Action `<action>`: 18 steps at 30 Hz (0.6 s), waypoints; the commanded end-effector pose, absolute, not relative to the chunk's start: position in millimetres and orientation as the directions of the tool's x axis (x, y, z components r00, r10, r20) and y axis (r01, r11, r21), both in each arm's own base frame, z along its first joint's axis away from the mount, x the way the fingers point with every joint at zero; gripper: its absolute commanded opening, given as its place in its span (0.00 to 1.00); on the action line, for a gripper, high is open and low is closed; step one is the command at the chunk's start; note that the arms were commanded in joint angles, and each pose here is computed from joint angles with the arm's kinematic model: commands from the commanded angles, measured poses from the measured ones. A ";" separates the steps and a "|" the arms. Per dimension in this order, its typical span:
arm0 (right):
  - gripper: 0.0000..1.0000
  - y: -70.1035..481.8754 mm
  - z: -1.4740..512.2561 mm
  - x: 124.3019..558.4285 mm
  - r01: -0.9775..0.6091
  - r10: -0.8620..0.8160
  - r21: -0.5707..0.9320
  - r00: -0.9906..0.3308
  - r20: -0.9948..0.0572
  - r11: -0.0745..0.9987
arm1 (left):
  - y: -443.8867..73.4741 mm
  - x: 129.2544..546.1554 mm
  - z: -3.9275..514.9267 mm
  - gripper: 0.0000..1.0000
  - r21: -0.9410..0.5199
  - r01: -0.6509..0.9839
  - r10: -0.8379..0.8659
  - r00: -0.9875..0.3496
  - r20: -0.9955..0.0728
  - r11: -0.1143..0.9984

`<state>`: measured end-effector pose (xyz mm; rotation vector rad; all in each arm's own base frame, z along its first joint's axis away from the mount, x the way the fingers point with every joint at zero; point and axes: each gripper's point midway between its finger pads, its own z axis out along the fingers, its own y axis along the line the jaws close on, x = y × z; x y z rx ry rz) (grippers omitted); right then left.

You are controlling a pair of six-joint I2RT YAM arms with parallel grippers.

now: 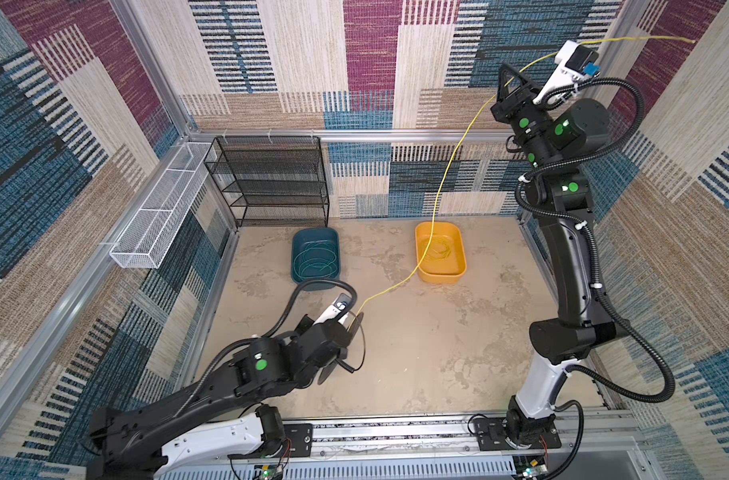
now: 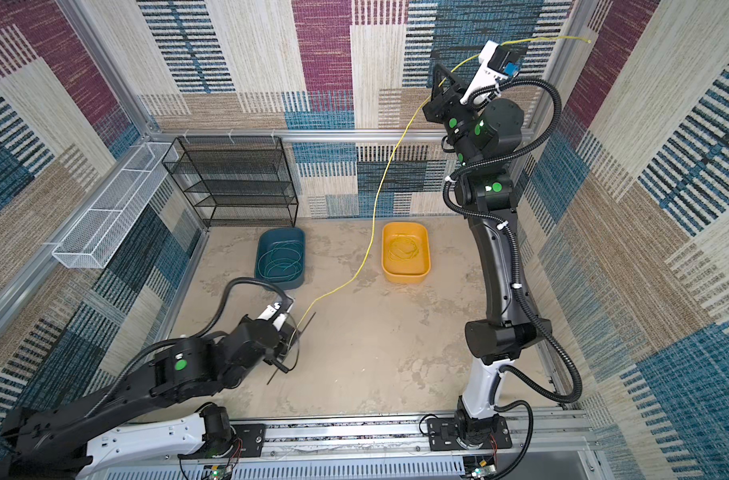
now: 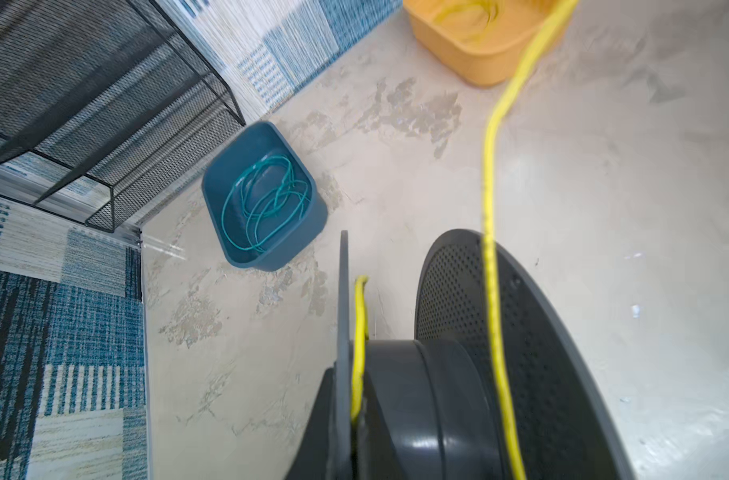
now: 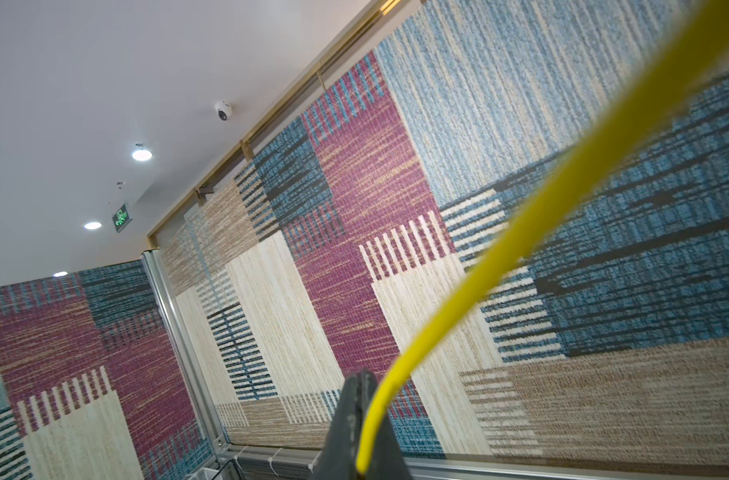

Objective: Wrap the cables

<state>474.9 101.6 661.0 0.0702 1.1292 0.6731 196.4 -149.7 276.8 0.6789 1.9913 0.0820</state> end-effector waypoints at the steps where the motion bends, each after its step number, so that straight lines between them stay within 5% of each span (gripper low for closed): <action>1: 0.00 96.3 640.1 494.4 -0.406 0.518 0.397 0.250 -0.818 0.823 | -123.2 186.4 306.5 0.00 0.343 0.419 0.487 -0.311 -0.816 0.841; 18: 0.00 135.7 443.0 608.8 -0.203 0.460 0.453 -0.016 -0.888 0.868 | -69.3 154.8 458.3 0.00 0.180 0.429 0.231 -0.070 -0.970 0.885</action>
